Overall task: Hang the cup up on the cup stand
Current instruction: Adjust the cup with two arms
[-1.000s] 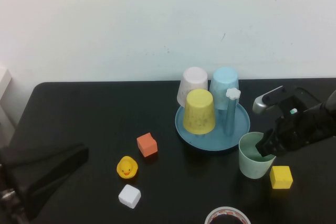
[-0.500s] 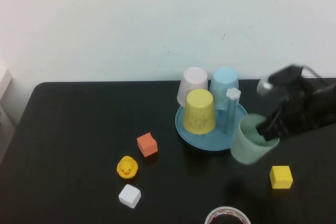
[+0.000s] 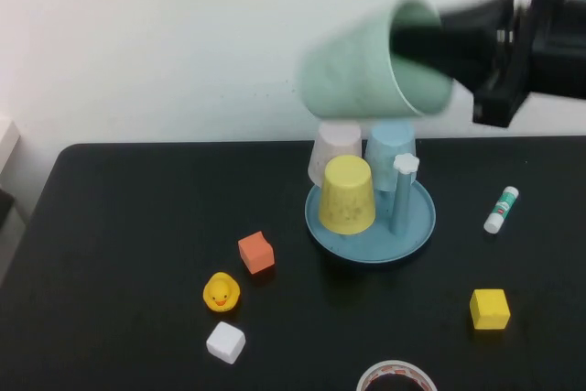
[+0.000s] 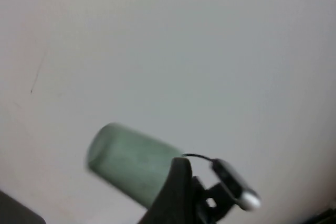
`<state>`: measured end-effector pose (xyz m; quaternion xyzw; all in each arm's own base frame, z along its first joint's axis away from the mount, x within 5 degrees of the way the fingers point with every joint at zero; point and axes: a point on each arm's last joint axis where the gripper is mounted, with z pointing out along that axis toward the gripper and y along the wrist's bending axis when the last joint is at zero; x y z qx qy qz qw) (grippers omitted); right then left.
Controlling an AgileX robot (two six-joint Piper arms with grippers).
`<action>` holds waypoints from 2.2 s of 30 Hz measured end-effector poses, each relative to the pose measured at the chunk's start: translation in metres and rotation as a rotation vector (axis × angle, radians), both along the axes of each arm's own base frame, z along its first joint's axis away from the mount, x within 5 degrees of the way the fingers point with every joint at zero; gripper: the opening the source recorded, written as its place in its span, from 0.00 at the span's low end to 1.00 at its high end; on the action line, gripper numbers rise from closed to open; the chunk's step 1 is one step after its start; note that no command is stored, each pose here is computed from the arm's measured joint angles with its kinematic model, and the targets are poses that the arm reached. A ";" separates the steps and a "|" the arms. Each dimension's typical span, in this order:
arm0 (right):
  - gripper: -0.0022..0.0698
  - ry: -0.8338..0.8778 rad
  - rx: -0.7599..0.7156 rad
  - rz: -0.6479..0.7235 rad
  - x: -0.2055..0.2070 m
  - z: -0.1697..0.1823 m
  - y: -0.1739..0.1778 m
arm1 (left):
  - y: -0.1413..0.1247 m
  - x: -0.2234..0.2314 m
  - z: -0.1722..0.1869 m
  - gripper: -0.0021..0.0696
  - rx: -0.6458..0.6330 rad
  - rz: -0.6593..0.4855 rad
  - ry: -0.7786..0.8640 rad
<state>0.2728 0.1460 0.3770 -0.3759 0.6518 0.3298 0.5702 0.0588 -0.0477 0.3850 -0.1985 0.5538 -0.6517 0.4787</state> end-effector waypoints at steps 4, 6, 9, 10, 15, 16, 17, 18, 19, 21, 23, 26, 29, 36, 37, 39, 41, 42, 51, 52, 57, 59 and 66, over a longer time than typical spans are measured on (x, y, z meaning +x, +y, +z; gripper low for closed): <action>0.08 -0.201 0.040 0.159 -0.028 0.021 0.031 | -0.002 0.004 -0.002 0.99 -0.052 -0.046 0.060; 0.08 -0.249 0.032 0.238 -0.042 0.021 0.050 | -0.004 0.004 -0.003 0.99 -0.060 -0.068 0.071; 0.08 -0.359 -0.012 0.348 -0.065 0.017 0.081 | -0.005 0.004 -0.003 0.99 -0.064 -0.088 0.078; 0.08 -0.426 -0.035 0.374 -0.072 0.018 0.090 | -0.005 0.004 -0.003 0.99 -0.066 -0.088 0.079; 0.08 -0.822 -0.183 0.377 -0.091 0.027 0.118 | -0.005 0.004 -0.003 0.99 -0.090 -0.096 0.096; 0.08 -0.893 -0.215 0.369 -0.092 0.029 0.122 | -0.005 0.004 -0.003 0.99 -0.093 -0.097 0.099; 0.08 -0.953 -0.239 0.362 -0.092 0.031 0.125 | -0.005 0.004 -0.003 0.99 -0.101 -0.098 0.104; 0.08 -0.994 -0.253 0.360 -0.092 0.032 0.127 | -0.004 0.004 -0.003 0.99 -0.108 -0.098 0.108; 0.08 -1.034 -0.273 0.359 -0.090 0.032 0.131 | -0.004 0.004 -0.003 0.99 -0.112 -0.098 0.111; 0.08 -1.092 -0.298 0.354 -0.087 0.033 0.136 | -0.004 0.005 -0.003 0.99 -0.125 -0.101 0.120; 0.08 -1.120 -0.310 0.347 -0.083 0.034 0.141 | -0.004 0.005 -0.003 0.99 -0.134 -0.104 0.126; 0.08 -1.146 -0.311 0.337 -0.079 0.039 0.145 | -0.004 0.005 -0.003 0.99 -0.139 -0.103 0.129; 0.08 -1.167 -0.289 0.326 -0.078 0.049 0.147 | -0.002 0.006 -0.003 1.00 -0.160 -0.089 0.141; 0.07 -1.050 -0.137 0.434 -0.090 0.054 0.149 | 0.005 0.011 -0.003 1.00 -0.214 -0.001 0.160; 0.07 -1.026 -0.116 0.454 -0.092 0.054 0.150 | 0.006 0.011 -0.003 1.00 -0.217 0.004 0.161; 0.07 -0.982 -0.087 0.480 -0.094 0.053 0.151 | 0.006 0.011 -0.003 1.00 -0.222 0.007 0.163; 0.07 -0.961 -0.077 0.492 -0.097 0.052 0.154 | 0.006 0.011 -0.003 1.00 -0.223 0.009 0.163; 0.07 -0.957 -0.081 0.492 -0.097 0.051 0.156 | 0.006 0.011 -0.003 1.00 -0.223 0.009 0.163; 0.07 -1.024 -0.110 0.470 -0.101 0.052 0.174 | 0.008 0.013 -0.004 1.00 -0.228 0.032 0.167; 0.07 -1.025 -0.109 0.470 -0.100 0.052 0.177 | 0.008 0.013 -0.004 1.00 -0.227 0.027 0.167; 0.07 -1.027 -0.093 0.462 -0.097 0.059 0.182 | 0.007 0.012 -0.003 1.00 -0.232 0.015 0.168; 0.07 -1.018 -0.092 0.464 -0.096 0.059 0.182 | 0.007 0.012 -0.003 1.00 -0.236 0.016 0.170; 0.07 -0.996 -0.059 0.539 -0.097 0.048 0.191 | 0.006 0.012 -0.003 1.00 -0.180 0.027 0.139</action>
